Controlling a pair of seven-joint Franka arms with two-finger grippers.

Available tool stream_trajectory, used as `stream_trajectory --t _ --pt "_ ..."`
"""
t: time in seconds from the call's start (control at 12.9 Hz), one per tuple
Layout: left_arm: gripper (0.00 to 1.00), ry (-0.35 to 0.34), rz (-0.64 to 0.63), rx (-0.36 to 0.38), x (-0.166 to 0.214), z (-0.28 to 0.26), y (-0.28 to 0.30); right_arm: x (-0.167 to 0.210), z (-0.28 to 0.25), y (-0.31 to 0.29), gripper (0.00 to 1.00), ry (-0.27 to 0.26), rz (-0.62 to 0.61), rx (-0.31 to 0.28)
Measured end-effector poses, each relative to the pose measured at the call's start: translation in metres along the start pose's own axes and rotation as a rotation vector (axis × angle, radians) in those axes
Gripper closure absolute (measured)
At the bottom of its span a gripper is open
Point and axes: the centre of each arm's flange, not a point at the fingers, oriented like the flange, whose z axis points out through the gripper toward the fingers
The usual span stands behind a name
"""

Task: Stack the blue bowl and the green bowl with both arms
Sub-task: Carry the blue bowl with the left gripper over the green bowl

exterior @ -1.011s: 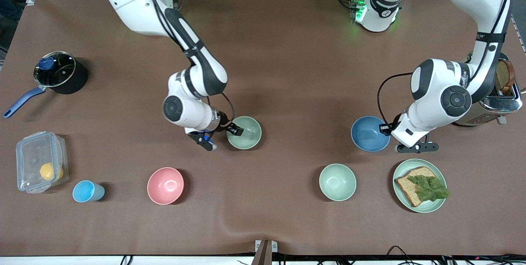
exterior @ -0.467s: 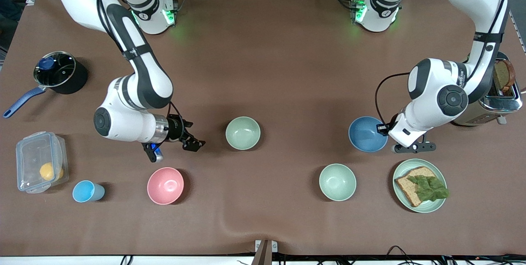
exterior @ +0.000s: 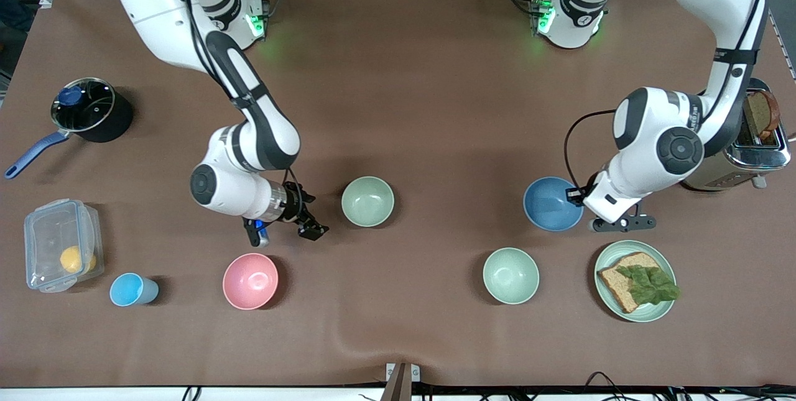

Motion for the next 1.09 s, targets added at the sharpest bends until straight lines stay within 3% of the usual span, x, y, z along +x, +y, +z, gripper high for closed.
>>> stream_trajectory --t 0.7,1.09 --pt "0.96 -0.002 -0.255 -0.092 -0.050 -0.026 0.193 -0.018 0.018 -0.005 0.00 0.017 0.039 0.019" --pt "0.96 -0.033 -0.385 -0.123 -0.077 0.002 0.305 -0.017 0.019 -0.005 0.00 0.018 0.041 0.018"
